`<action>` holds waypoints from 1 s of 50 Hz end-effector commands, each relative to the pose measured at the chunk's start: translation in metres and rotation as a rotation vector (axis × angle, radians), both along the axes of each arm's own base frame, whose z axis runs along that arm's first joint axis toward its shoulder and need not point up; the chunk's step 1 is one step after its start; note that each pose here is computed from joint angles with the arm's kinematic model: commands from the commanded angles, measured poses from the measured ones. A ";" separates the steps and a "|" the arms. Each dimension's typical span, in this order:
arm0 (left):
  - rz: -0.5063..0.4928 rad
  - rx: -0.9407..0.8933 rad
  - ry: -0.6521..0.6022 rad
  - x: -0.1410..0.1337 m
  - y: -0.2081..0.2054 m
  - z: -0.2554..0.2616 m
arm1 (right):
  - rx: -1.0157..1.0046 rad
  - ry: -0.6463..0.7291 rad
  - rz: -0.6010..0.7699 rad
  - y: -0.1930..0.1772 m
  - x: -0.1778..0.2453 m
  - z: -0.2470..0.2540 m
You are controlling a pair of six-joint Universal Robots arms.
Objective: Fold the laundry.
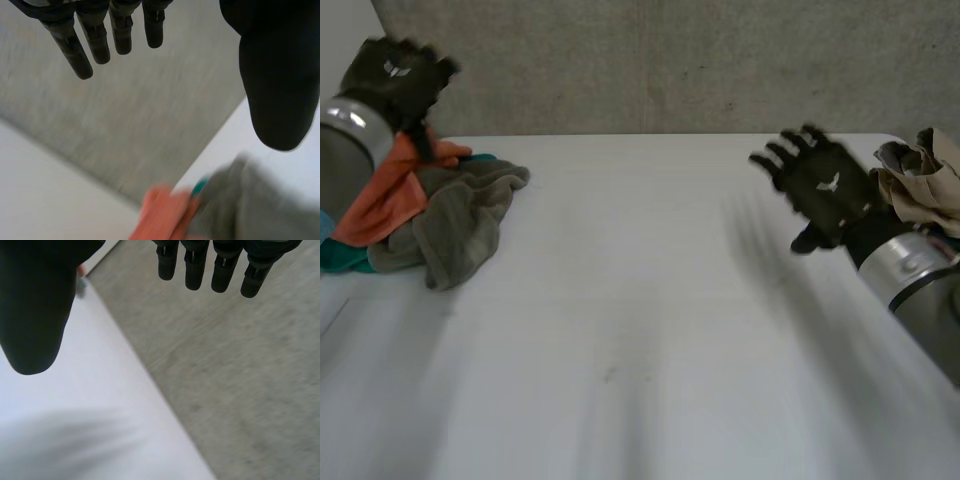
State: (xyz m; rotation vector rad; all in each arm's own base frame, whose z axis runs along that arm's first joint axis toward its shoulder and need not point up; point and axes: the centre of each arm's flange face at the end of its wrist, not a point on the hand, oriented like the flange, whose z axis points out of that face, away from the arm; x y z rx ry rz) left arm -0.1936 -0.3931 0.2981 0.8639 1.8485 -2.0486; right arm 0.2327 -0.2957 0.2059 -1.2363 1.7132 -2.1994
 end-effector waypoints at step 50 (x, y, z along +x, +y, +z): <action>-0.452 0.337 0.333 -0.174 0.120 -0.127 | 0.055 0.140 -0.238 -0.012 -0.038 -0.020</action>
